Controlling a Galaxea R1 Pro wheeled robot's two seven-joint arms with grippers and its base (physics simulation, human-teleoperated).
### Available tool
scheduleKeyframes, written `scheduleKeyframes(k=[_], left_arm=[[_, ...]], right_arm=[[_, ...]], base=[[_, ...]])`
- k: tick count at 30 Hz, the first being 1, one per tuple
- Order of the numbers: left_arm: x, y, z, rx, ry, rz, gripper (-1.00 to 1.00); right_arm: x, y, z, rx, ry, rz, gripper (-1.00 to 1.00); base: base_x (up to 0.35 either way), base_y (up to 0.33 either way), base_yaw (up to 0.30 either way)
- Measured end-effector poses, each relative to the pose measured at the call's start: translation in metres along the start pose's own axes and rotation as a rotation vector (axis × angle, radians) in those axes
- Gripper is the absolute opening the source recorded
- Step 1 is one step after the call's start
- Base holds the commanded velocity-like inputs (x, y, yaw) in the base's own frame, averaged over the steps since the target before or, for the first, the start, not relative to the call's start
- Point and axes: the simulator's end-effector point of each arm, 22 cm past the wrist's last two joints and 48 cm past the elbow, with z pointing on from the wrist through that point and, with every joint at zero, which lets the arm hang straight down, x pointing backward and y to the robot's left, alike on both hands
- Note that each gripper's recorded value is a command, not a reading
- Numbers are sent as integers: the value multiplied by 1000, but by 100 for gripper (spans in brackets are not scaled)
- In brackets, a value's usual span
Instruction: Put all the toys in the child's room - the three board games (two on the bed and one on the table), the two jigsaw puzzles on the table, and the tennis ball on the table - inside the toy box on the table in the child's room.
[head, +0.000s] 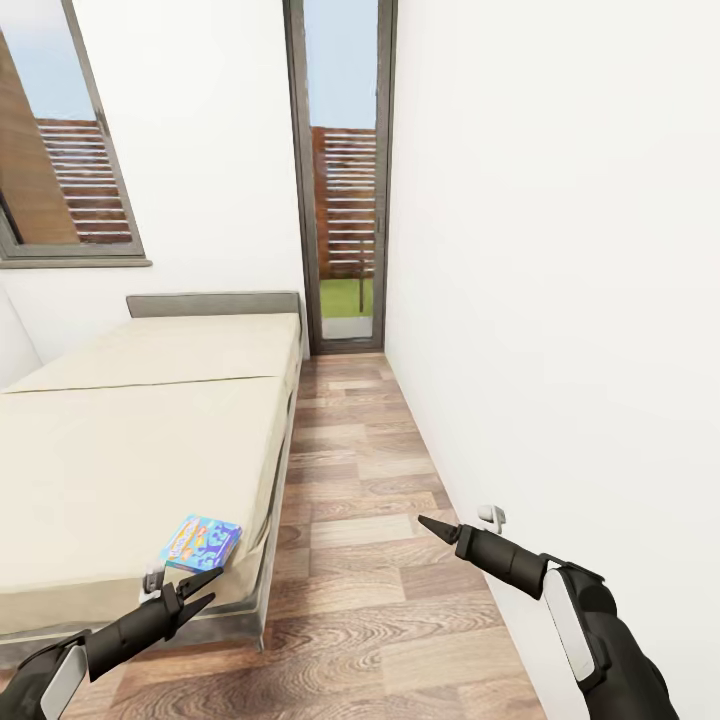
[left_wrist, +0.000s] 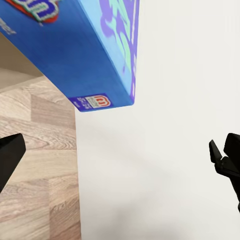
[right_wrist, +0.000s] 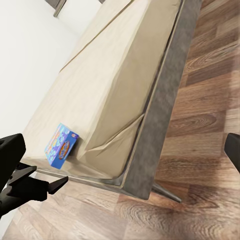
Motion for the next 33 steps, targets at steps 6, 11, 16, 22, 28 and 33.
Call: scheduleKeyframes(k=[6,11,16,22,28,33], left_arm=[[0,0,0,1,0,0,100],[0,0,0,1,0,0,100],[0,0,0,0,0,0,100],[0,0,0,0,0,0,100],[0,0,0,0,-1,0,100],[0,0,0,0,-2,0,100]], right_arm=[[0,0,0,1,1,1,100],[1,-1,0,1,0,1,100],[1,-1,0,1,1,1,100],[1,-1,0,1,0,1,100],[1,-1,0,1,0,1,100],[1,-1,0,1,0,1,100]], base=[[89,-1,0],[90,0,0],[25,0,0],[7,0,0],[1,0,0],[11,1,0]])
